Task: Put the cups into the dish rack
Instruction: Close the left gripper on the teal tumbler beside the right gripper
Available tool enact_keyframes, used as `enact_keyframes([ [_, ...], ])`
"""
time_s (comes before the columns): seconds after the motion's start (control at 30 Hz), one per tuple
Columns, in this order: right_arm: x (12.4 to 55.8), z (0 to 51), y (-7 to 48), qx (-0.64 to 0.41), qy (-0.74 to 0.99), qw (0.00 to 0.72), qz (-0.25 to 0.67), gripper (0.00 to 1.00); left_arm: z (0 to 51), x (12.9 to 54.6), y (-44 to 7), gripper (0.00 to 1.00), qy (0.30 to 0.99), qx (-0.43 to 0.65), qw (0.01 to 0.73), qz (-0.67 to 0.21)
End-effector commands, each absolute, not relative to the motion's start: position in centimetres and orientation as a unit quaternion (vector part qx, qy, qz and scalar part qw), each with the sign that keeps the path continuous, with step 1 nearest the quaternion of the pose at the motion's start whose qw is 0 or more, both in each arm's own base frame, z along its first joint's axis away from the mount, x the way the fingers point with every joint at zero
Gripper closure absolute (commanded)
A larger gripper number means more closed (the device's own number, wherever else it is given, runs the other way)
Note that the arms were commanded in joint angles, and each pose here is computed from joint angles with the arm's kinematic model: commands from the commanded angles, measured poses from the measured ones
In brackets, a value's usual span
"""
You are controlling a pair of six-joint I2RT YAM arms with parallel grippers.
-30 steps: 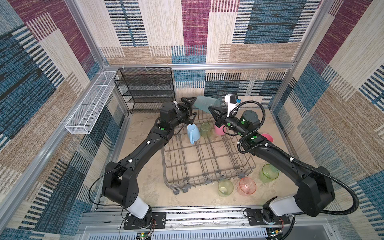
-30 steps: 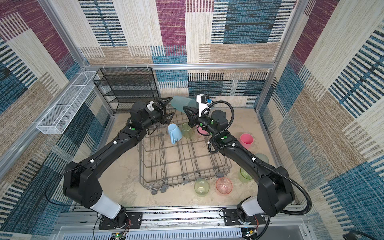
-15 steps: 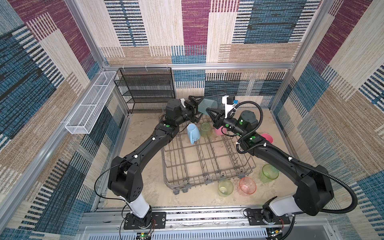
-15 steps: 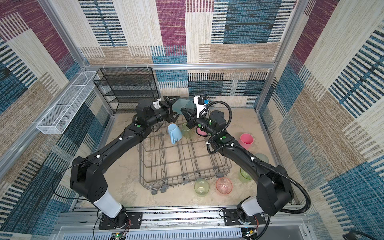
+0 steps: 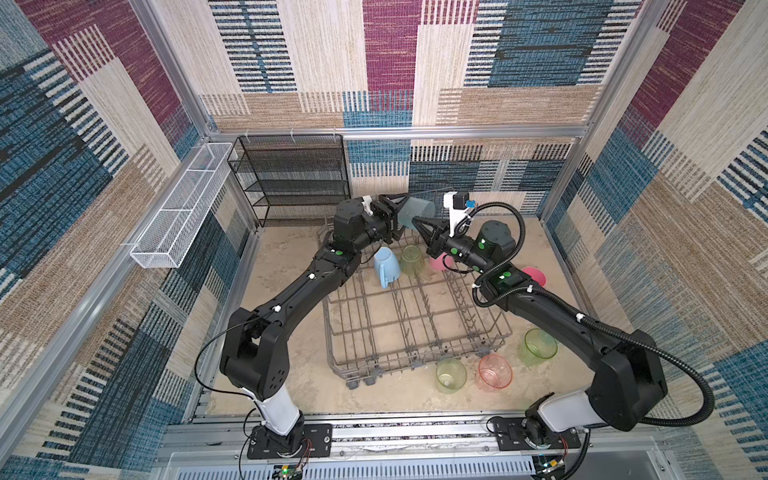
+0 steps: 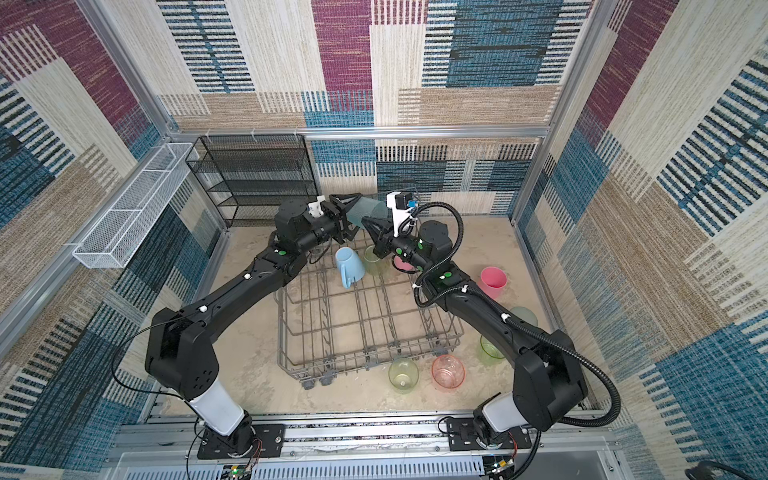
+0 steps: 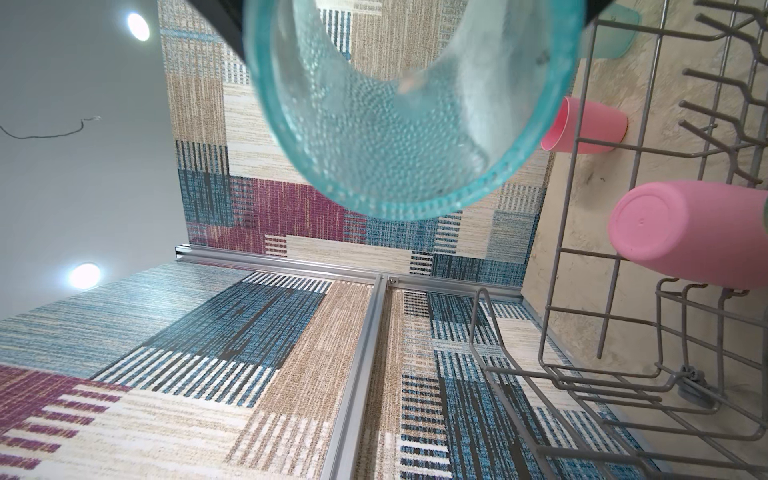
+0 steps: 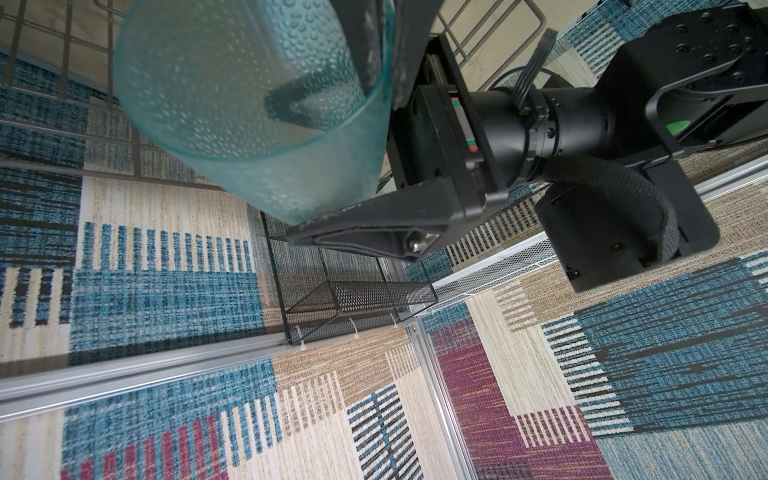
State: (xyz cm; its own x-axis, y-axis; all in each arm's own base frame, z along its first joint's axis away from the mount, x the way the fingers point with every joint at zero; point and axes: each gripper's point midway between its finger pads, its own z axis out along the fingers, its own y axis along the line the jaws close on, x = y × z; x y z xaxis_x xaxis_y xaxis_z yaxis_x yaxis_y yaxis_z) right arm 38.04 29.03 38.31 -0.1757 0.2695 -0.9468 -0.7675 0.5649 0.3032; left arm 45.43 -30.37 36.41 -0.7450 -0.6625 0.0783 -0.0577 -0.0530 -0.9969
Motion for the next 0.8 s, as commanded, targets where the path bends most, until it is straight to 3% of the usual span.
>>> enact_keyframes([
  [0.0,37.9,39.1,29.3,-0.200,0.628,0.618,0.428,0.95,37.3,45.2,-30.5,0.34,0.641,-0.259,0.237,-0.683],
  [0.17,38.1,39.0,29.1,-0.193,0.631,0.620,0.424,0.74,36.7,45.3,-30.3,0.34,0.647,-0.260,0.245,-0.674],
  [0.33,38.4,38.8,28.9,-0.186,0.637,0.620,0.419,0.62,36.2,45.5,-29.9,0.35,0.656,-0.258,0.258,-0.661],
  [0.77,39.0,37.5,28.1,-0.165,0.661,0.616,0.396,0.57,35.2,46.3,-26.8,0.35,0.684,-0.261,0.303,-0.611],
])
